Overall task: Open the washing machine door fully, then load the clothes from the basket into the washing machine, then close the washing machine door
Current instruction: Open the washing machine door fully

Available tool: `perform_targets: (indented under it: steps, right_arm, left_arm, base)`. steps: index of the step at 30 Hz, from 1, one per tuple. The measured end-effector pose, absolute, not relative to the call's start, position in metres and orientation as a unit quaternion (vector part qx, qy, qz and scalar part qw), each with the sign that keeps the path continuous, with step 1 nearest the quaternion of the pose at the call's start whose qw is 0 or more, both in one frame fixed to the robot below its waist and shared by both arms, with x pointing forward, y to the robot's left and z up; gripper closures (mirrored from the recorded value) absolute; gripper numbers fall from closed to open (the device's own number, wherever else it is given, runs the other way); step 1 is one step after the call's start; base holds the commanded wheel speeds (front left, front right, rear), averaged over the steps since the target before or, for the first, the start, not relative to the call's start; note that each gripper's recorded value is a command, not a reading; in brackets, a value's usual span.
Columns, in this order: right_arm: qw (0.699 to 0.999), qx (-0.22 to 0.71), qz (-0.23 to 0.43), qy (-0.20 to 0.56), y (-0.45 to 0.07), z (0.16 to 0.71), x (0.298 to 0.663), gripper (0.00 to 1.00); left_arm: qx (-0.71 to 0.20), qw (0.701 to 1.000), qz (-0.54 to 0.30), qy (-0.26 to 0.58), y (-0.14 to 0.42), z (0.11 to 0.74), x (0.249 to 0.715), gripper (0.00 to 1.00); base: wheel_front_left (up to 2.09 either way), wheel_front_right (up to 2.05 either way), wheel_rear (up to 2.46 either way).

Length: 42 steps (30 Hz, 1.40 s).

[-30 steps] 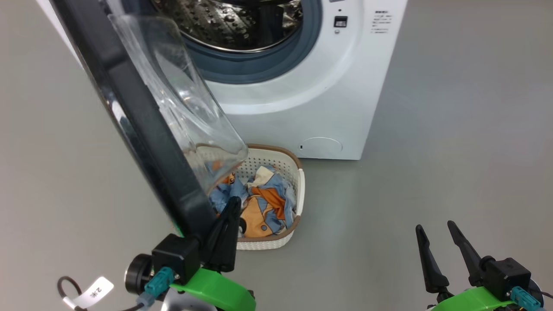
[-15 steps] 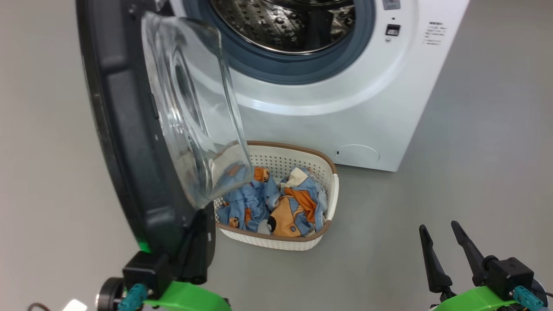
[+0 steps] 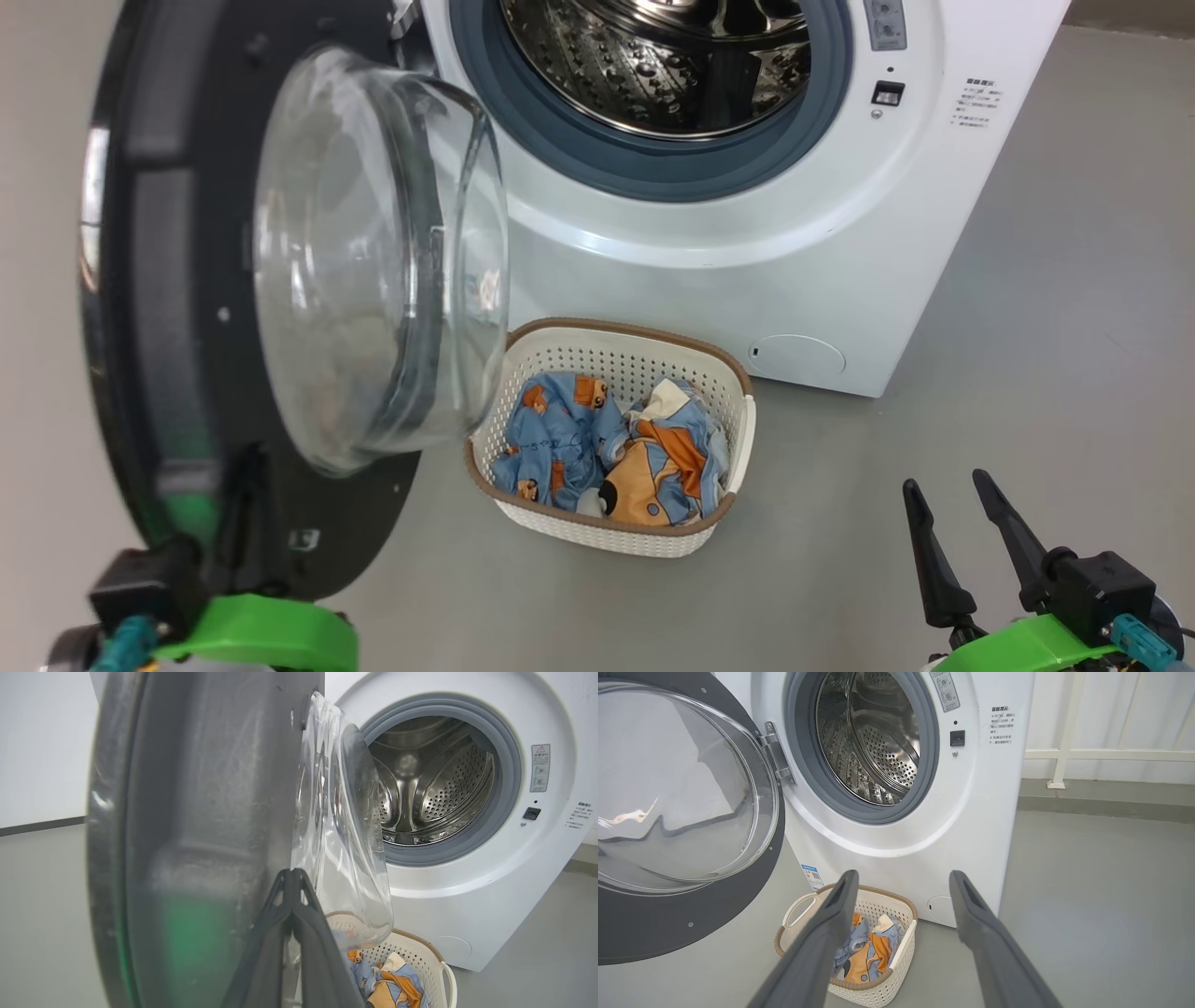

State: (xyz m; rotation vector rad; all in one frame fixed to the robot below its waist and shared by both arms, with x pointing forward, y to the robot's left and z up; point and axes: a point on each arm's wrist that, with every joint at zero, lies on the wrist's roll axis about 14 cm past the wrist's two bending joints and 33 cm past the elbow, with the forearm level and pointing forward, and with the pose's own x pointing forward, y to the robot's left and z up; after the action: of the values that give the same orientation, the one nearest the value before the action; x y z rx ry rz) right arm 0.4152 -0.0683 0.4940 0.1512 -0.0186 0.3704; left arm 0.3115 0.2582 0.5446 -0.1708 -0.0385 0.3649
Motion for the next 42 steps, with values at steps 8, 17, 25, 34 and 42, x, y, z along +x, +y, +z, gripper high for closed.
perform_targets:
  steps: [8,17,25,34,42]
  right_arm:
    - [0.982,0.075,0.173,-0.012,-0.077,0.498,0.416,0.00]
    - [0.985,0.067,0.160,-0.006,-0.087,0.495,0.421,0.00]
    - [0.986,0.063,0.152,0.006,-0.092,0.485,0.431,0.00]
    - [0.987,0.062,0.146,0.009,-0.093,0.478,0.448,0.00]
    - [0.987,0.063,0.144,0.017,-0.094,0.471,0.450,0.00]
  left_arm:
    - [-0.070,0.973,0.220,-0.022,0.292,0.543,0.312,1.00]
    - [-0.067,0.961,0.266,-0.021,0.329,0.538,0.321,1.00]
    - [-0.086,0.950,0.301,-0.013,0.366,0.524,0.337,1.00]
    - [-0.075,0.933,0.352,-0.005,0.416,0.512,0.346,1.00]
    - [-0.063,0.927,0.369,0.004,0.439,0.506,0.345,1.00]
  base:
    - [0.00,0.00,0.00]
    - [0.00,0.00,0.00]
    - [0.00,0.00,0.00]
    - [0.00,0.00,0.00]
    - [0.00,0.00,0.00]
